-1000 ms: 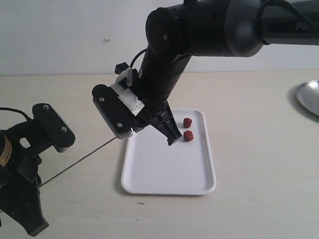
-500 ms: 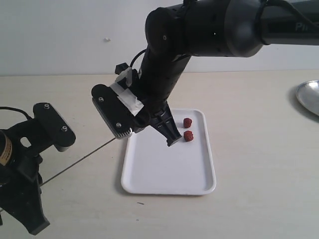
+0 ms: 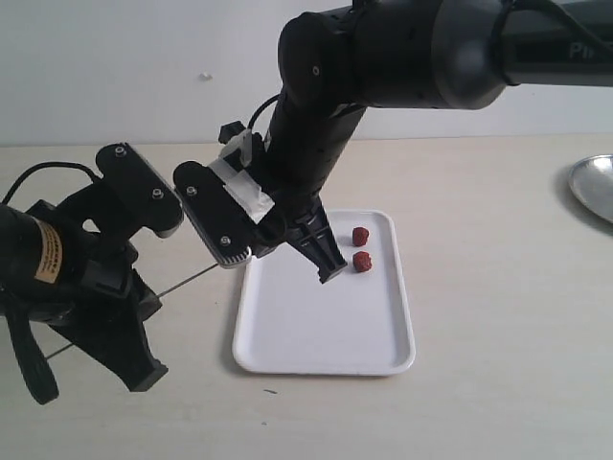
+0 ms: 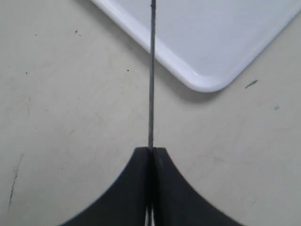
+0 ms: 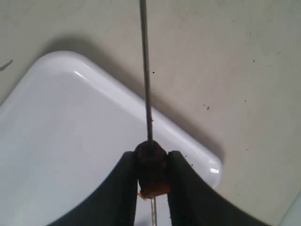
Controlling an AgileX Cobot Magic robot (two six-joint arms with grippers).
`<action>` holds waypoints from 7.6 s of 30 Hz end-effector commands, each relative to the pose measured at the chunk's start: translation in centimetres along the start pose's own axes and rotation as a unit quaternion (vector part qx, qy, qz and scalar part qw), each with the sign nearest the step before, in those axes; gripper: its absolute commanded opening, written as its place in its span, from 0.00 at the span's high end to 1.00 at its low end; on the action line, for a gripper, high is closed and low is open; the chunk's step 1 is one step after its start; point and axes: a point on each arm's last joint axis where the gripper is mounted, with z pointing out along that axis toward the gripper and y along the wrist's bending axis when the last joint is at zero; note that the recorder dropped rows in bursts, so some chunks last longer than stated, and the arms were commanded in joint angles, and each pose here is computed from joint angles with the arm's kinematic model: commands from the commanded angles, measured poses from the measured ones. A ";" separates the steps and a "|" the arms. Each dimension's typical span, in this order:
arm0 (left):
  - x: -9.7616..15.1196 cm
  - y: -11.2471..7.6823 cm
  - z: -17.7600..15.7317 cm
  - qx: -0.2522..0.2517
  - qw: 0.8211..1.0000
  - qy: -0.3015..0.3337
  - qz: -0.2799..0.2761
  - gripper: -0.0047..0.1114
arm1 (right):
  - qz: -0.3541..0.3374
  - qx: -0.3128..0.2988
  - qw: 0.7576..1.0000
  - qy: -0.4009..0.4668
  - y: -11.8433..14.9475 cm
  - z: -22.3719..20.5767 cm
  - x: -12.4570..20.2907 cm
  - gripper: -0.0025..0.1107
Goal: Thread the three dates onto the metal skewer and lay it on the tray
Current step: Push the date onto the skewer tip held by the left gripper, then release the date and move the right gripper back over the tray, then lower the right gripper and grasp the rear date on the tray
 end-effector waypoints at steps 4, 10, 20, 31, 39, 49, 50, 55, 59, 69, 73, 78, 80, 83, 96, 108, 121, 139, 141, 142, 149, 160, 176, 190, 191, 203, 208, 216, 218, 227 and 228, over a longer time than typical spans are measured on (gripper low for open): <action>-1.0 0.1 -0.2 -0.002 0.998 -0.055 0.001 0.96 | 0.005 -0.001 1.000 -0.007 0.0 -0.5 -0.3 0.80; -1.3 0.1 -0.2 -0.002 0.997 -0.071 0.001 0.96 | 0.005 -0.001 1.000 -0.007 0.0 -0.5 -0.3 0.80; -1.6 0.1 -0.2 0.000 0.996 -0.088 -0.009 0.96 | 0.007 -0.001 1.000 -0.007 0.0 -0.5 -0.3 0.60; -1.6 0.1 -0.2 0.001 0.996 -0.088 -0.011 0.96 | 0.026 0.028 0.999 -0.006 -0.4 -2.9 -0.4 0.54; -2.0 0.1 -0.3 0.002 0.993 -0.114 -0.016 0.96 | 0.066 0.046 0.997 -0.011 -0.5 -4.6 -0.5 0.38; -2.1 0.1 -0.3 0.003 0.993 -0.118 -0.027 0.96 | 0.123 0.098 0.986 0.046 -0.9 -7.2 0.6 0.34; -2.1 0.1 -0.4 0.003 0.992 -0.119 -0.030 0.96 | 0.130 0.102 0.985 0.050 -0.9 -7.4 0.7 0.34; -1.8 0.3 0.0 0.001 0.990 -0.139 -0.036 0.96 | 0.134 0.112 0.982 0.066 -0.7 -9.0 0.9 0.34; -0.9 1.3 0.7 -0.008 0.983 -0.170 -0.064 0.96 | 0.138 0.123 0.979 0.085 -0.5 -10.4 1.3 0.34; 1.4 1.8 1.7 -0.009 0.966 -0.236 -0.107 0.96 | 0.344 0.126 0.923 0.122 0.2 -11.9 6.7 0.34; 1.2 1.8 1.6 -0.008 0.963 -0.245 -0.115 0.96 | 0.485 0.130 0.858 0.109 0.3 -11.1 9.5 0.34; 1.0 1.9 1.5 -0.008 0.956 -0.259 -0.137 0.96 | 0.629 0.138 0.762 0.074 -0.1 -9.0 10.8 0.34; 1.0 2.0 1.5 -0.008 0.955 -0.262 -0.141 0.96 | 0.673 0.138 0.724 0.068 -0.3 -7.7 11.0 0.34; 1.2 1.9 1.6 -0.008 0.958 -0.248 -0.143 0.96 | 0.675 0.124 0.723 0.080 -0.3 -5.7 11.4 0.35; 2.6 3.2 2.1 -0.021 0.960 -0.192 -0.202 0.96 | 0.486 0.140 0.846 0.169 -0.7 0.6 13.8 0.39; 3.0 3.6 2.2 -0.028 0.961 -0.181 -0.209 0.96 | 0.458 0.032 0.880 0.124 -3.2 1.3 14.9 0.41; 3.1 3.6 2.2 -0.028 0.961 -0.179 -0.209 0.96 | 0.441 -0.034 0.894 0.064 -2.7 2.4 16.4 0.44; 3.1 3.6 2.2 -0.028 0.962 -0.179 -0.206 0.96 | 0.441 -0.039 0.894 0.074 -2.6 4.9 17.1 0.44; 3.1 3.6 2.2 -0.028 0.962 -0.179 -0.206 0.96 | 0.441 -0.042 0.893 0.074 -2.5 5.3 17.1 0.44; 3.1 3.6 2.2 -0.028 0.962 -0.179 -0.206 0.96 | 0.441 -0.045 0.893 0.075 -2.4 5.5 17.2 0.44; 3.1 3.6 2.2 -0.028 0.962 -0.179 -0.206 0.96 | 0.440 -0.046 0.893 0.079 -2.1 7.4 17.5 0.44; 3.1 3.6 2.2 -0.028 0.962 -0.179 -0.205 0.96 | 0.438 -0.048 0.894 0.084 -1.8 8.6 17.8 0.46; 3.1 3.6 2.2 -0.028 0.962 -0.179 -0.205 0.96 | 0.442 -0.041 0.893 0.077 -2.0 8.6 17.6 0.46; 3.1 3.6 2.2 -0.028 0.962 -0.179 -0.205 0.96 | 0.442 -0.053 0.892 0.083 -1.5 9.8 17.8 0.46; 3.1 3.6 2.2 -0.028 0.962 -0.179 -0.205 0.96 | 0.442 -0.054 0.892 0.083 -1.4 9.9 17.8 0.46; 3.0 3.6 2.2 -0.028 0.962 -0.181 -0.205 0.96 | 0.442 -0.054 0.892 0.083 -1.4 9.9 17.8 0.68; 3.0 3.6 2.2 -0.028 0.962 -0.181 -0.205 0.96 | 0.452 -0.054 0.887 0.084 -1.4 9.8 17.8 0.80; 3.0 3.6 2.2 -0.028 0.962 -0.181 -0.205 0.96 | 0.463 -0.051 0.881 0.083 -1.5 9.8 17.8 0.81; 3.0 3.6 2.2 -0.028 0.962 -0.181 -0.205 0.96 | 0.467 -0.051 0.879 0.083 -1.5 9.8 17.8 0.81; 3.0 3.6 2.2 -0.028 0.962 -0.181 -0.205 0.96 | 0.509 -0.042 0.856 0.084 -1.6 9.8 17.8 0.81; 3.0 3.6 2.2 -0.028 0.961 -0.181 -0.207 0.96 | 0.511 -0.041 0.854 0.084 -1.6 9.8 17.8 0.81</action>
